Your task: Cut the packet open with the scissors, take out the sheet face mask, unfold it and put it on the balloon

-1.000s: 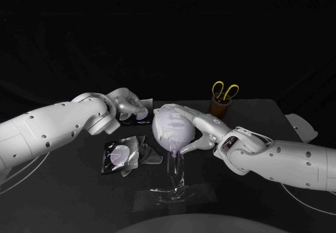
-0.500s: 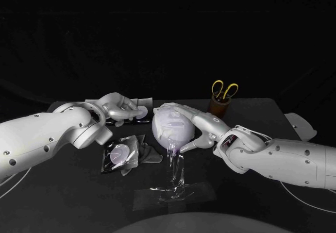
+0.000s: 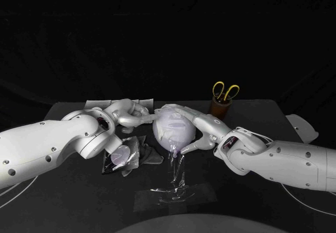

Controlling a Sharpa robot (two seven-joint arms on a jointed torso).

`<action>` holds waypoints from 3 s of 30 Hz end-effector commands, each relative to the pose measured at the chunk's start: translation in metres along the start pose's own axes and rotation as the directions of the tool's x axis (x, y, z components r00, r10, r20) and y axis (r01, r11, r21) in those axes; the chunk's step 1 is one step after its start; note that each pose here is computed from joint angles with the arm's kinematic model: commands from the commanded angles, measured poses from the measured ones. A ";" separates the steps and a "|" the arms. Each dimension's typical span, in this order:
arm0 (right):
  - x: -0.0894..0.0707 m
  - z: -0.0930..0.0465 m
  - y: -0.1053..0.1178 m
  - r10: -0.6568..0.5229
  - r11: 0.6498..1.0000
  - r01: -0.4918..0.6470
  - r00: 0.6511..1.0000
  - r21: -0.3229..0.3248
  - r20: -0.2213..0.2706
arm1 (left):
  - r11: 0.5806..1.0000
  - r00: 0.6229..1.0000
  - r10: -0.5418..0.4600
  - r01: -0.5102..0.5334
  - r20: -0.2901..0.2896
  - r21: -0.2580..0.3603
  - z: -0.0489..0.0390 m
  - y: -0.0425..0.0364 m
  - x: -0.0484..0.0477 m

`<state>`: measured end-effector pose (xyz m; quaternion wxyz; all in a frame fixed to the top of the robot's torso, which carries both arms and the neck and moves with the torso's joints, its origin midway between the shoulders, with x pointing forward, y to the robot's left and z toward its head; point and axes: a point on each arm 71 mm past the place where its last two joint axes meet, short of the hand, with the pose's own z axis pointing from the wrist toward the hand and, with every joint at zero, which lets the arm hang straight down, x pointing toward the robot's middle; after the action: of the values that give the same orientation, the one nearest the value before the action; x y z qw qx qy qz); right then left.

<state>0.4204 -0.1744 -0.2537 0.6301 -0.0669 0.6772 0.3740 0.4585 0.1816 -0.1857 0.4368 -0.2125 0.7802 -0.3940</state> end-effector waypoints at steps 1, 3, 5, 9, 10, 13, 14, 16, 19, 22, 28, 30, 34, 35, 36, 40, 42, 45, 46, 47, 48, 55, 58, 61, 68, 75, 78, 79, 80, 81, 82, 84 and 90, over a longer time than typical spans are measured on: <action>0.006 -0.001 0.000 -0.002 1.000 0.002 0.999 0.001 -0.043 | 1.000 1.000 0.019 -0.019 -0.018 -0.011 0.0015 -0.0045 0.0074; 0.006 -0.001 0.000 -0.002 1.000 0.002 0.999 0.001 -0.043 | 0.999 0.999 0.034 -0.035 -0.029 -0.014 0.0027 -0.0064 0.0109; 0.006 -0.001 0.000 -0.002 1.000 0.002 0.999 0.001 -0.043 | 0.999 0.998 0.050 -0.050 -0.039 -0.017 0.0042 -0.0083 0.0139; 0.006 -0.001 0.001 -0.001 1.000 0.002 0.999 0.001 -0.044 | 0.997 0.996 0.074 -0.075 -0.054 -0.026 0.0078 -0.0112 0.0186; 0.006 -0.001 0.001 -0.001 1.000 0.001 0.999 0.001 -0.044 | 0.996 0.995 0.080 -0.081 -0.057 -0.029 0.0089 -0.0117 0.0194; 0.006 -0.001 0.001 -0.001 1.000 0.001 0.999 0.000 -0.044 | 0.994 0.993 0.096 -0.099 -0.064 -0.043 0.0123 -0.0123 0.0212; 0.006 -0.001 0.001 -0.001 1.000 0.001 0.999 0.000 -0.044 | 0.993 0.993 0.101 -0.104 -0.066 -0.046 0.0134 -0.0125 0.0216; 0.006 -0.001 0.001 -0.001 1.000 0.001 0.999 0.000 -0.044 | 0.993 0.992 0.108 -0.111 -0.071 -0.050 0.0149 -0.0126 0.0222; 0.006 -0.002 0.001 -0.001 1.000 0.001 0.999 0.001 -0.044 | 0.991 0.990 0.119 -0.123 -0.079 -0.051 0.0161 -0.0129 0.0229; 0.006 -0.002 0.000 0.001 1.000 -0.001 0.999 0.003 -0.045 | 0.989 0.988 0.131 -0.136 -0.085 -0.051 0.0174 -0.0136 0.0238; 0.006 -0.002 0.000 0.003 1.000 -0.003 0.999 0.004 -0.046 | 0.984 0.984 0.155 -0.162 -0.090 -0.074 0.0204 -0.0133 0.0245; 0.006 -0.002 0.000 0.003 1.000 -0.003 0.999 0.004 -0.046 | 0.982 0.983 0.161 -0.168 -0.091 -0.081 0.0210 -0.0130 0.0246; 0.006 -0.002 0.000 0.003 1.000 -0.003 0.999 0.004 -0.047 | 0.979 0.980 0.174 -0.183 -0.096 -0.091 0.0224 -0.0130 0.0253; 0.006 -0.002 0.000 0.003 1.000 -0.003 0.999 0.004 -0.047 | 0.979 0.980 0.176 -0.185 -0.097 -0.092 0.0227 -0.0132 0.0256; 0.006 -0.001 0.001 0.004 1.000 -0.003 0.999 0.004 -0.047 | 0.978 0.979 0.177 -0.186 -0.098 -0.092 0.0230 -0.0134 0.0259; 0.006 -0.001 0.001 0.004 1.000 -0.004 0.999 0.003 -0.048 | 0.977 0.978 0.181 -0.190 -0.099 -0.097 0.0237 -0.0137 0.0264; 0.006 -0.001 0.001 0.004 1.000 -0.004 0.999 0.003 -0.048 | 0.976 0.978 0.184 -0.193 -0.099 -0.100 0.0239 -0.0136 0.0263; 0.007 -0.001 0.001 0.004 1.000 -0.004 0.999 0.003 -0.048 | 0.975 0.977 0.188 -0.198 -0.100 -0.105 0.0242 -0.0129 0.0257; 0.007 -0.001 0.001 0.004 1.000 -0.004 0.999 0.003 -0.049 | 0.974 0.977 0.189 -0.200 -0.101 -0.107 0.0243 -0.0126 0.0255; 0.007 -0.001 0.001 0.004 1.000 -0.004 0.999 0.003 -0.049 | 0.973 0.976 0.191 -0.202 -0.102 -0.108 0.0244 -0.0124 0.0255; 0.007 -0.001 0.001 0.004 1.000 -0.004 0.999 0.002 -0.049 | 0.973 0.976 0.193 -0.204 -0.103 -0.109 0.0245 -0.0124 0.0256; 0.007 0.000 0.001 0.005 1.000 -0.005 0.999 0.002 -0.049 | 0.970 0.973 0.200 -0.213 -0.111 -0.116 0.0255 -0.0125 0.0264; 0.007 0.000 0.001 0.006 1.000 -0.006 0.999 0.002 -0.049 | 0.969 0.973 0.201 -0.214 -0.110 -0.121 0.0257 -0.0118 0.0257; 0.007 0.000 0.001 0.006 1.000 -0.006 0.999 0.003 -0.049 | 0.969 0.973 0.202 -0.215 -0.110 -0.124 0.0257 -0.0112 0.0251; 0.007 0.000 0.002 0.007 1.000 -0.007 0.999 0.002 -0.050 | 0.968 0.974 0.199 -0.213 -0.112 -0.131 0.0261 -0.0107 0.0249; 0.007 0.000 0.001 0.007 1.000 -0.007 0.999 0.003 -0.051 | 0.973 0.978 0.175 -0.189 -0.114 -0.133 0.0257 -0.0100 0.0244; 0.007 0.000 0.001 0.007 1.000 -0.006 0.999 0.004 -0.052 | 0.975 0.979 0.164 -0.180 -0.119 -0.133 0.0253 -0.0095 0.0243; 0.007 0.000 0.001 0.007 1.000 -0.006 0.999 0.005 -0.052 | 0.975 0.980 0.161 -0.176 -0.120 -0.133 0.0253 -0.0094 0.0243; 0.007 0.000 0.001 0.007 1.000 -0.006 0.999 0.005 -0.053 | 0.976 0.980 0.156 -0.172 -0.122 -0.133 0.0252 -0.0094 0.0244; 0.007 0.000 0.001 0.007 1.000 -0.006 0.999 0.005 -0.053 | 0.977 0.981 0.151 -0.167 -0.124 -0.132 0.0250 -0.0093 0.0245; 0.007 0.000 0.001 0.006 1.000 -0.006 0.999 0.005 -0.053 | 0.979 0.982 0.139 -0.156 -0.128 -0.132 0.0248 -0.0092 0.0247; 0.007 0.000 0.001 0.006 1.000 -0.006 0.999 0.006 -0.053 | 0.981 0.983 0.128 -0.146 -0.131 -0.131 0.0245 -0.0092 0.0249; 0.007 0.000 0.000 0.006 1.000 -0.006 0.999 0.007 -0.053 | 0.985 0.987 0.088 -0.107 -0.136 -0.138 0.0230 -0.0074 0.0239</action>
<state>0.4208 -0.1729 -0.2544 0.6270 -0.0661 0.6800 0.3742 0.4671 0.1538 -0.1995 0.4061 -0.1695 0.8427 -0.3103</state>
